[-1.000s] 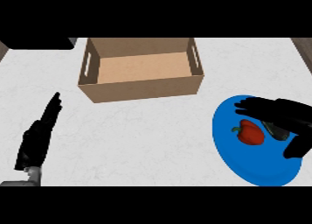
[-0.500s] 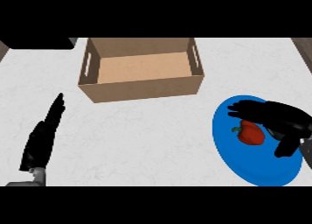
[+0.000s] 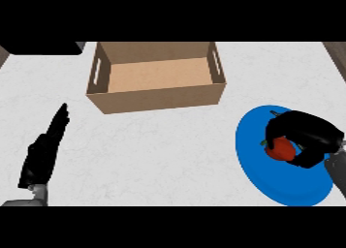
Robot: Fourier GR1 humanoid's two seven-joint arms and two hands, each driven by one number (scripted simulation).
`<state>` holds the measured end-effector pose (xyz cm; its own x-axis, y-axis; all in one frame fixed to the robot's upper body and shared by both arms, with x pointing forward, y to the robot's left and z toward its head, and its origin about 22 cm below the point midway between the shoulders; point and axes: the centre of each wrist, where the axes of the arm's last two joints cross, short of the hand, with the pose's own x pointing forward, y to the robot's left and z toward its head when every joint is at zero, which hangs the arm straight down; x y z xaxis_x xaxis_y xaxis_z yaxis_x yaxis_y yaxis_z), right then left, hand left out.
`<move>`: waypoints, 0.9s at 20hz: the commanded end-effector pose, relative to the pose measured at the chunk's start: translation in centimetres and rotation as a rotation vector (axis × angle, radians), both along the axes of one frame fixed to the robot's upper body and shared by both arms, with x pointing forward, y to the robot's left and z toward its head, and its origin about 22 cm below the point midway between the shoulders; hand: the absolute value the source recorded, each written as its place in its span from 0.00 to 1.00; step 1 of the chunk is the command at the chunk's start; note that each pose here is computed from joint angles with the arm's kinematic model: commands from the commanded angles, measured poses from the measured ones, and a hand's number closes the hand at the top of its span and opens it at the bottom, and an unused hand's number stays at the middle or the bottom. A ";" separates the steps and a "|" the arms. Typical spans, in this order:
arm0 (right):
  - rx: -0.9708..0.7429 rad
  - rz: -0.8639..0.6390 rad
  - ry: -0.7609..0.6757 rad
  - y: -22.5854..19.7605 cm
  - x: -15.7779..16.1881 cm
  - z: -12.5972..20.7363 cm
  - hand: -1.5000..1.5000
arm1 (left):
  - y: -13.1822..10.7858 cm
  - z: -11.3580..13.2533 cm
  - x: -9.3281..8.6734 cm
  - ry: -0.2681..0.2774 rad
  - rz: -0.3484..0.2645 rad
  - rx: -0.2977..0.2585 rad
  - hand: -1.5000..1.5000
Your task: Pick the bell pepper from the plate and place it in the cardboard box
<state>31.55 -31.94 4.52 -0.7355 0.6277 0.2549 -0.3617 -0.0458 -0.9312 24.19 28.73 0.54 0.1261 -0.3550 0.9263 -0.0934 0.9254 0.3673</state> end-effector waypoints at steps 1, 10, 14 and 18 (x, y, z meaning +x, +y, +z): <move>0.061 0.009 -0.093 0.5 1.3 0.6 1.00 | -2.1 0.4 0.5 -0.024 -0.008 0.014 0.50; -0.038 -0.141 -0.181 0.8 10.4 7.7 1.00 | -4.0 1.7 2.2 -0.071 -0.159 0.004 0.50; 0.002 -0.147 -0.236 0.6 12.1 10.6 1.00 | -4.7 1.7 2.1 -0.067 -0.160 0.004 0.50; 0.049 -0.164 -0.278 1.2 13.3 11.0 1.00 | -4.7 1.7 2.3 -0.074 -0.146 -0.013 0.50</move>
